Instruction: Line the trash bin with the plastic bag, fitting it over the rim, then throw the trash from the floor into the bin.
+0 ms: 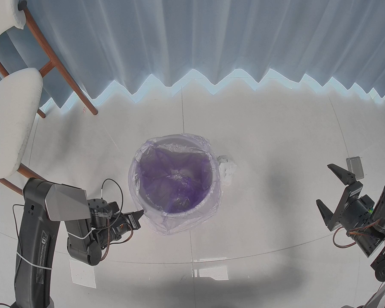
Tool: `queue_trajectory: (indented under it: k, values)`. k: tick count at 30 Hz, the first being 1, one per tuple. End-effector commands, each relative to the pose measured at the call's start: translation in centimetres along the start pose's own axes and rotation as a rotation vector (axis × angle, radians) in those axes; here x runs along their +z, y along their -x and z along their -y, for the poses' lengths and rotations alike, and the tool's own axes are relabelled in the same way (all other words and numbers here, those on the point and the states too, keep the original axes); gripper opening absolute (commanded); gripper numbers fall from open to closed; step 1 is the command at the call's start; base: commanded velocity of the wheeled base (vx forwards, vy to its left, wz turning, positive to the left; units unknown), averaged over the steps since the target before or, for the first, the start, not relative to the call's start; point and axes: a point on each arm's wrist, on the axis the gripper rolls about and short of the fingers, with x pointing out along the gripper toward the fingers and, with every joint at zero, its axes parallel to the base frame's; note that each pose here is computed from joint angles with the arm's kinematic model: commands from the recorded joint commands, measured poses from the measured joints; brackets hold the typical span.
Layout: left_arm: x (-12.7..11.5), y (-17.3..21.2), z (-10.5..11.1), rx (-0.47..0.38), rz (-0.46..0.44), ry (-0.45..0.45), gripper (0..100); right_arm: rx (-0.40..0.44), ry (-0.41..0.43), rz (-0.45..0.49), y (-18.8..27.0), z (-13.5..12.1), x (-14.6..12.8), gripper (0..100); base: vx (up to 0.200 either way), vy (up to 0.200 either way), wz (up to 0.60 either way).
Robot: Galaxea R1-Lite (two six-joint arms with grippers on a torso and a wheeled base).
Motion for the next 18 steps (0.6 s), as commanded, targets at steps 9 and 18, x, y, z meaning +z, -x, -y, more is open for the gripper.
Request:
queue_trajectory:
  k: [9,18]
  values:
    - [0.29,-0.87,-0.08,0.012,0.038,0.071,0,-0.015,0.002,-0.002,0.24,0.33,-0.01,100,0.0,0.0,0.0]
    - [0.42,-1.37,-0.24,0.029,0.058,0.145,0,-0.009,0.001,-0.002,0.29,0.23,-0.01,100,0.0,0.0,0.0]
